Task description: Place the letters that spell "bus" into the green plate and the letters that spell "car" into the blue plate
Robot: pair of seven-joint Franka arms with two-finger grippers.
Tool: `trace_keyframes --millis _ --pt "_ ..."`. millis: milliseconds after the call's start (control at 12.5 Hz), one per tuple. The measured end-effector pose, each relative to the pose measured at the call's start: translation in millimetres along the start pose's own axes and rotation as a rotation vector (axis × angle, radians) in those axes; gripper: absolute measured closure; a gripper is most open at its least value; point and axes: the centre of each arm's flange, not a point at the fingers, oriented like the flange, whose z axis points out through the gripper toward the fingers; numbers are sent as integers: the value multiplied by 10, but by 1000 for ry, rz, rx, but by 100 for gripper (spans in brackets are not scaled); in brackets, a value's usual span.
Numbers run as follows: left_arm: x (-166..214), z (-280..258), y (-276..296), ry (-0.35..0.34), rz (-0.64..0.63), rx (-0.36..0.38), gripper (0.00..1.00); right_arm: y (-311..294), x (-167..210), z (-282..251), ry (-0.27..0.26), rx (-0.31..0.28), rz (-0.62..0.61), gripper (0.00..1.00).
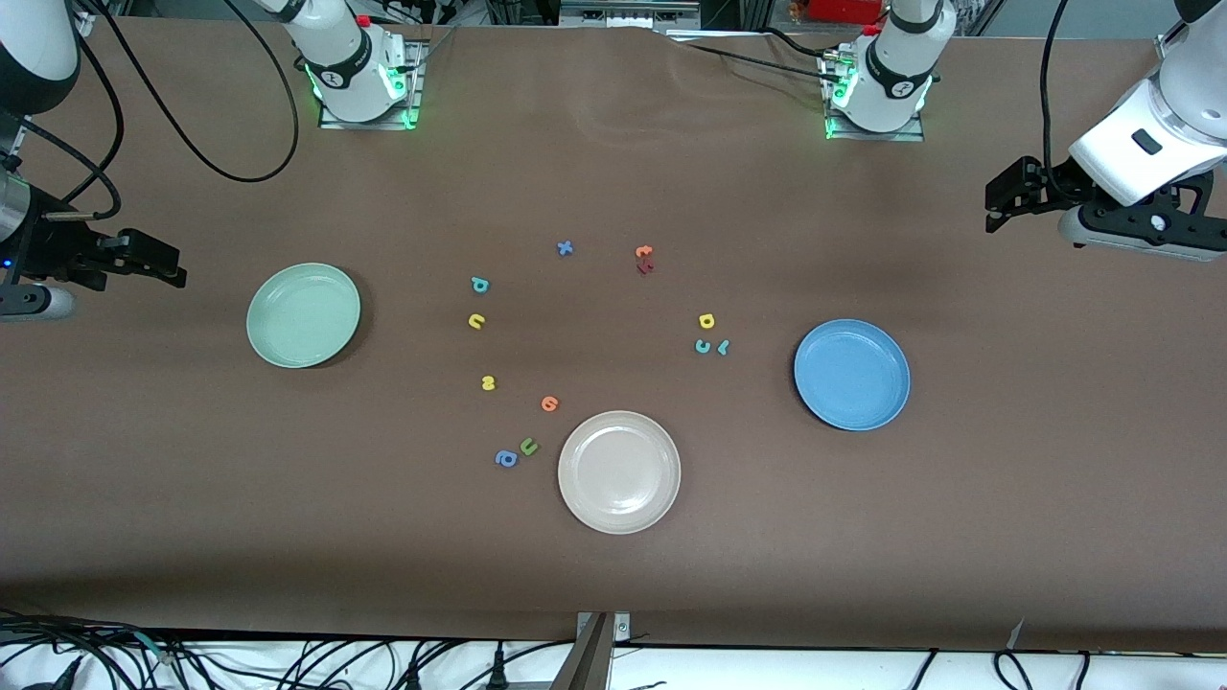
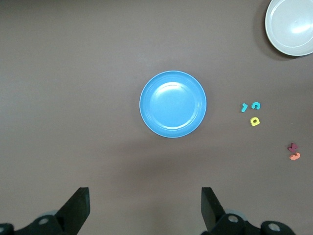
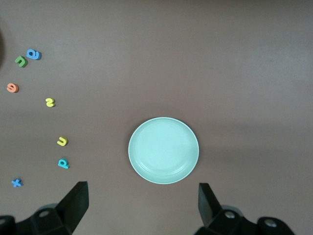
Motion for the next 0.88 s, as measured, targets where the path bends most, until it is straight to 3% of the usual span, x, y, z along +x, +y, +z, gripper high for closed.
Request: trace_keyframes --millis 558,877 --pt "0 0 0 0 0 0 0 1 17 16 4 2 1 0" --pt "0 0 0 0 0 0 0 15 71 259 -51 2 4 0"
